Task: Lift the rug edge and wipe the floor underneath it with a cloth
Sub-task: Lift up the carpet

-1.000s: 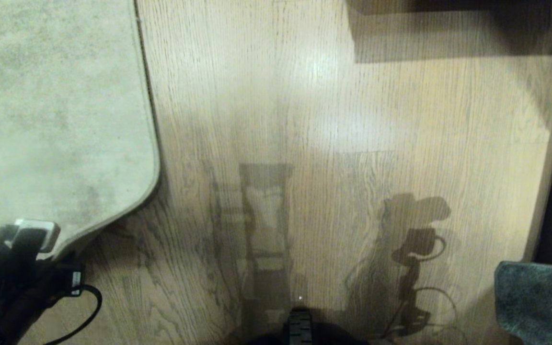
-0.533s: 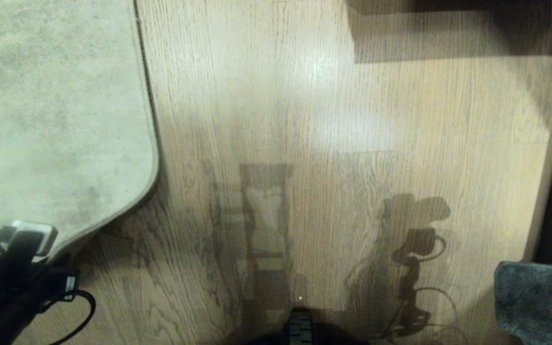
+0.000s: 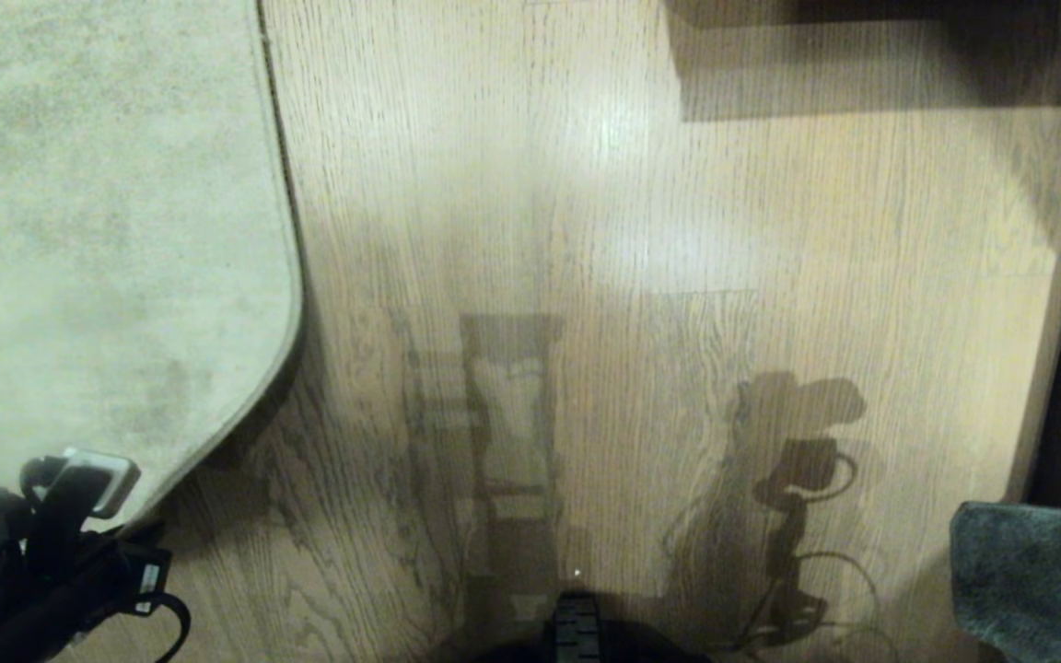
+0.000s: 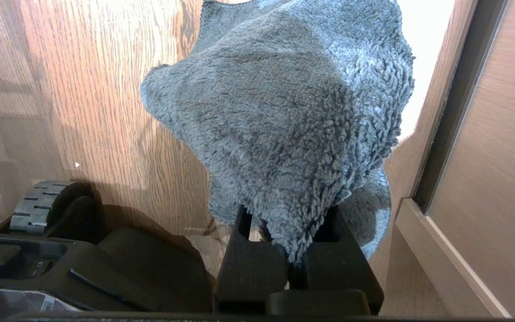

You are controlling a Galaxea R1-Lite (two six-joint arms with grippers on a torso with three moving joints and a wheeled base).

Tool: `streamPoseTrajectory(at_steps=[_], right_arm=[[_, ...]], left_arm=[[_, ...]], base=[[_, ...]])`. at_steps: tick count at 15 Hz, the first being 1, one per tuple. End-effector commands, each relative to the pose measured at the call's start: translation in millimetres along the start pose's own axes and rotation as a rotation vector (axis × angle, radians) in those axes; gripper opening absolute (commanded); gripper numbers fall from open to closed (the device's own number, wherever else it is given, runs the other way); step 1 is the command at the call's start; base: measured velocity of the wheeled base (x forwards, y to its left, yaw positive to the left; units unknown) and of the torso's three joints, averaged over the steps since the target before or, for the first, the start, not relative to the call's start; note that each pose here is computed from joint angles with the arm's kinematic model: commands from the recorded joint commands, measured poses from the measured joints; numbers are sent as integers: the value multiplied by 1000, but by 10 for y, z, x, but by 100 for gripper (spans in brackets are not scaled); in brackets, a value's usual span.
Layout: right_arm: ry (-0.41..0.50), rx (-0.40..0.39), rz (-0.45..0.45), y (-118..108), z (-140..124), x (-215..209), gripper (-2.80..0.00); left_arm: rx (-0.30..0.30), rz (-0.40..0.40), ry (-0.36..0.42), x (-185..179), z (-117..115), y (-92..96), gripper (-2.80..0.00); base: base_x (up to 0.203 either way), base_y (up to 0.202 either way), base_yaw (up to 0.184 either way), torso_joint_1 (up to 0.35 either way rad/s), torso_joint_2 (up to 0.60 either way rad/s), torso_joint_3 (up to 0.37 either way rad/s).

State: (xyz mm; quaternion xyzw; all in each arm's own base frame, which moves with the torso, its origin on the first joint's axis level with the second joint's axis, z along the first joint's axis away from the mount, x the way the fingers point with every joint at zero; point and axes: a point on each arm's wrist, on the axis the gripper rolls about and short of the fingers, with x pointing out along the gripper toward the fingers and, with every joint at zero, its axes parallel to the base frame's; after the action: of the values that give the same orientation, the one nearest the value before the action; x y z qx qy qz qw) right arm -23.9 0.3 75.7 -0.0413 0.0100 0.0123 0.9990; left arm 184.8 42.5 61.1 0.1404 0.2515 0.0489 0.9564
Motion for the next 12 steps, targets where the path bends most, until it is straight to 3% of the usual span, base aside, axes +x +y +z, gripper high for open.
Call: streamPoseTrajectory(at_steps=[1,3,12], right_arm=[[0,0,1,0,0,0,-280],[0,-1,1,0,0,0,-280],[1,-1,1,0,0,1,-280]], left_arm=[[-21,-34,31,11,-29,-8,-280],[-54,-69,40,31,-25,-10,-280],[-65,-104,110,-201,100,62,-280]], base=[[0,0,0,0,0,0],[0,0,0,0,0,0],[0,0,0,0,0,0]])
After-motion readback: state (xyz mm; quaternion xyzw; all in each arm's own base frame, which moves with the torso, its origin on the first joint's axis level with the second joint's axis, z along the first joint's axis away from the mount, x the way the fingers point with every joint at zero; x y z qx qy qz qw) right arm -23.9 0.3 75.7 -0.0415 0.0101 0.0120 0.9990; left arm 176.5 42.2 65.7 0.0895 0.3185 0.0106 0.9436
